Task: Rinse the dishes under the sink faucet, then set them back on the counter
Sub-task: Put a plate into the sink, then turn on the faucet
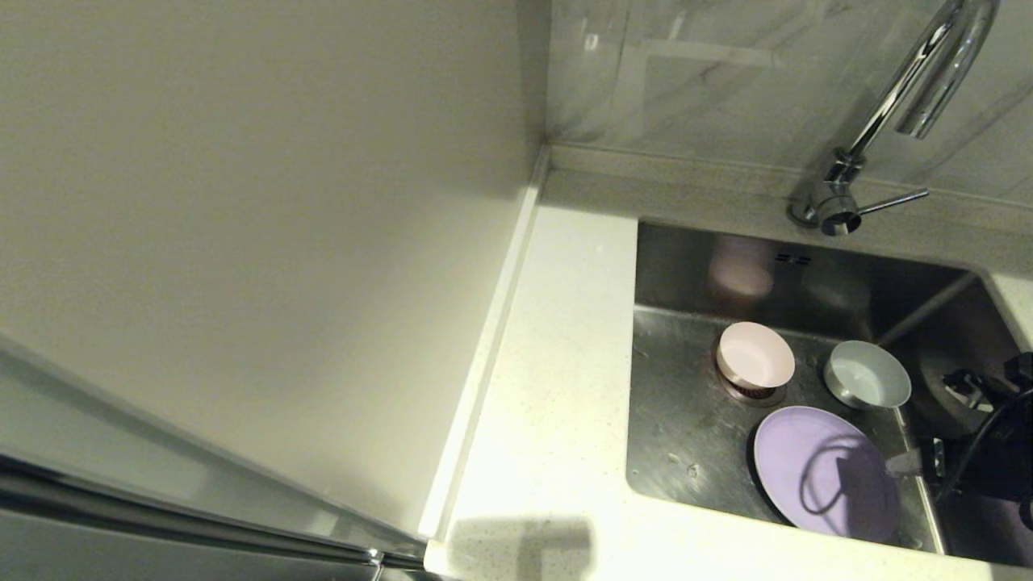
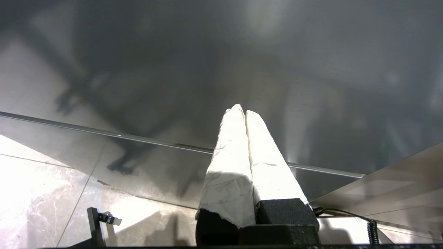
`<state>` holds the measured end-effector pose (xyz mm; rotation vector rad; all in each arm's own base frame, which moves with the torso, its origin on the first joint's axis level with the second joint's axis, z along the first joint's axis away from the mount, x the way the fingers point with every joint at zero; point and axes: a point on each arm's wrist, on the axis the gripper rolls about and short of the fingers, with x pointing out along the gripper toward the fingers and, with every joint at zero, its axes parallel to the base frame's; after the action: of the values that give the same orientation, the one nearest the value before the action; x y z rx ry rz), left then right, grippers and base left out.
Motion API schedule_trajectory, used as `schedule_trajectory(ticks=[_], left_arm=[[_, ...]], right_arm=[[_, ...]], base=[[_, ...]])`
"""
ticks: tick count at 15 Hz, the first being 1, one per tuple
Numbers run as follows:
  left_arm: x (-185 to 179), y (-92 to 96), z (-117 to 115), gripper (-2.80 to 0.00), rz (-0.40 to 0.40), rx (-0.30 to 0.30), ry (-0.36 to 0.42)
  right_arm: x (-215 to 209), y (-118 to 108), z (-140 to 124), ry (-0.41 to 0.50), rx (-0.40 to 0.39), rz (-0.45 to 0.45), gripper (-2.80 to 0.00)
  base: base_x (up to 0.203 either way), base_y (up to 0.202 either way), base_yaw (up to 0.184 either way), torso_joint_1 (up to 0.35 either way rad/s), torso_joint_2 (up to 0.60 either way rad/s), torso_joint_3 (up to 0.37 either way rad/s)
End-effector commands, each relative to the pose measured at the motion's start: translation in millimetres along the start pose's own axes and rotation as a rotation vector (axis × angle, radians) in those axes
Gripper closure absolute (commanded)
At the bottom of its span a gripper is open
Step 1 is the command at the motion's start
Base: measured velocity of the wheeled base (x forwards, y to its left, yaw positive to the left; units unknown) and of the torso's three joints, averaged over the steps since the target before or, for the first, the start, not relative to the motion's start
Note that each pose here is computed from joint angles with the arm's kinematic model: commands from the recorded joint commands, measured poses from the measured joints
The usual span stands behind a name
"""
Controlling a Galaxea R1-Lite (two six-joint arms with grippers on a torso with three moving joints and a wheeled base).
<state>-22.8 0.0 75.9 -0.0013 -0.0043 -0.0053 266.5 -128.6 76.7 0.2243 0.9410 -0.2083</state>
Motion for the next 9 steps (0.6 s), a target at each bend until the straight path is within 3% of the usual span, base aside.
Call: schedule_trajectory(ticks=[1, 5, 9], left_arm=[[0.2, 0.0, -0.8, 0.00, 0.001, 0.000, 0.003], [0.2, 0.0, -0.8, 0.00, 0.000, 0.000, 0.003], [0.2, 0.0, -0.8, 0.00, -0.001, 0.000, 0.003]], right_arm=[[-30.7, 5.4, 2.8, -0.084, -0.014, -0.008, -2.80], [-87.3, 7.7, -5.2, -0.233, 0.005, -0.060, -2.80], [-139.6, -11.9, -5.3, -0.401, 0.099, -0.309, -2.80]], base=[[0.000, 0.000, 0.000, 0.000, 0.00, 0.000], [0.000, 0.000, 0.000, 0.000, 0.00, 0.000], [0.000, 0.000, 0.000, 0.000, 0.00, 0.000]])
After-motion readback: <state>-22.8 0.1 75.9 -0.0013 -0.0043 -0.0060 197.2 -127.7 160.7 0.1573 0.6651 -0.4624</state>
